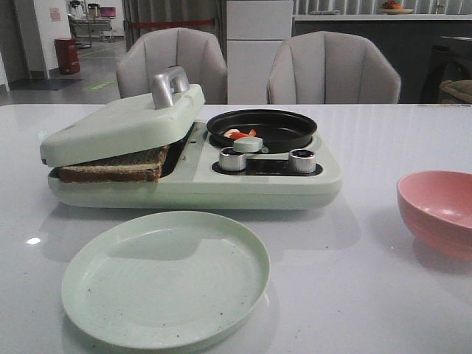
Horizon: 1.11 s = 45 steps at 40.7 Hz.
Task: Make breakfast with bread and shrimp
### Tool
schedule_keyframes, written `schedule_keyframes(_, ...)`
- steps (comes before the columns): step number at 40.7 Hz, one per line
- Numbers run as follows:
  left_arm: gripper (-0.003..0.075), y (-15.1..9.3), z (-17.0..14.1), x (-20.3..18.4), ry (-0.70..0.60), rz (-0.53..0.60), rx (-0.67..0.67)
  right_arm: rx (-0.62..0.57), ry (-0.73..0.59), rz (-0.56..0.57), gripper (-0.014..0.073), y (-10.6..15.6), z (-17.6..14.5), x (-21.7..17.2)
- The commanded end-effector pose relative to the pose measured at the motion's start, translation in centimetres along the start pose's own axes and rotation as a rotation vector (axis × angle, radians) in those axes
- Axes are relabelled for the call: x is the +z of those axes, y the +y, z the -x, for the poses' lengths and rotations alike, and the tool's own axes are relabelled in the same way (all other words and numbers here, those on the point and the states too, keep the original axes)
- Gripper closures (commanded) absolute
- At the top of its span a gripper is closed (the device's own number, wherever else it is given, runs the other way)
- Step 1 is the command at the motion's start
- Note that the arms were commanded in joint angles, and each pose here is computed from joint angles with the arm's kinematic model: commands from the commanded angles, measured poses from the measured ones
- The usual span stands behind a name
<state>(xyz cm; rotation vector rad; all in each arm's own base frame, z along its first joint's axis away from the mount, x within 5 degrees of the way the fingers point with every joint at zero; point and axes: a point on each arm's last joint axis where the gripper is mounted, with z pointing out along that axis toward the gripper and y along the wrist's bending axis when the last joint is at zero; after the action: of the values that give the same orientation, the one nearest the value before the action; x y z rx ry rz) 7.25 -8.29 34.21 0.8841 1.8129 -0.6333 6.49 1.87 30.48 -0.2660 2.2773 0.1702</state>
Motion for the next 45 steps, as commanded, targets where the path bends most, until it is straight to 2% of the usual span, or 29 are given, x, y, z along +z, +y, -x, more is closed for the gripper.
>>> schedule_keyframes(1, 0.0620, 0.1, 1.4, -0.5, -0.093, 0.021, -0.007, -0.013, -0.098, -0.006, 0.0558, 0.0, 1.2, -0.5)
schedule_keyframes(9, 0.0620, 0.3, 1.4, -0.5, -0.090, 0.043, -0.016, -0.012, -0.116, -0.004, 0.0560, 0.0, 1.3, -0.3)
schedule_keyframes(14, 0.0617, 1.6, 1.2, -0.6, -0.082, 0.176, -0.125, -0.008, -0.109, 0.001, 0.0560, 0.0, 1.2, -0.2)
schedule_keyframes(19, 0.0619, 2.6, 0.6, -0.8, -0.026, 0.283, -0.121, -0.008, -0.109, 0.001, 0.0560, 0.0, 1.2, -0.2)
schedule_keyframes(38, 0.0619, 2.7, 0.4, -0.9, 0.004, 0.289, -0.127, -0.008, -0.109, 0.001, 0.0560, 0.0, 1.2, -0.2)
schedule_keyframes(42, 0.0619, 3.4, -0.4, -1.5, -0.027, 0.400, -0.017, -0.008, -0.108, 0.001, 0.0560, 0.0, 1.2, -0.2)
schedule_keyframes(45, 0.0619, 3.9, -1.6, -2.1, -0.118, 0.502, 0.004, -0.008, -0.106, 0.001, 0.0560, 0.0, 1.2, -0.2)
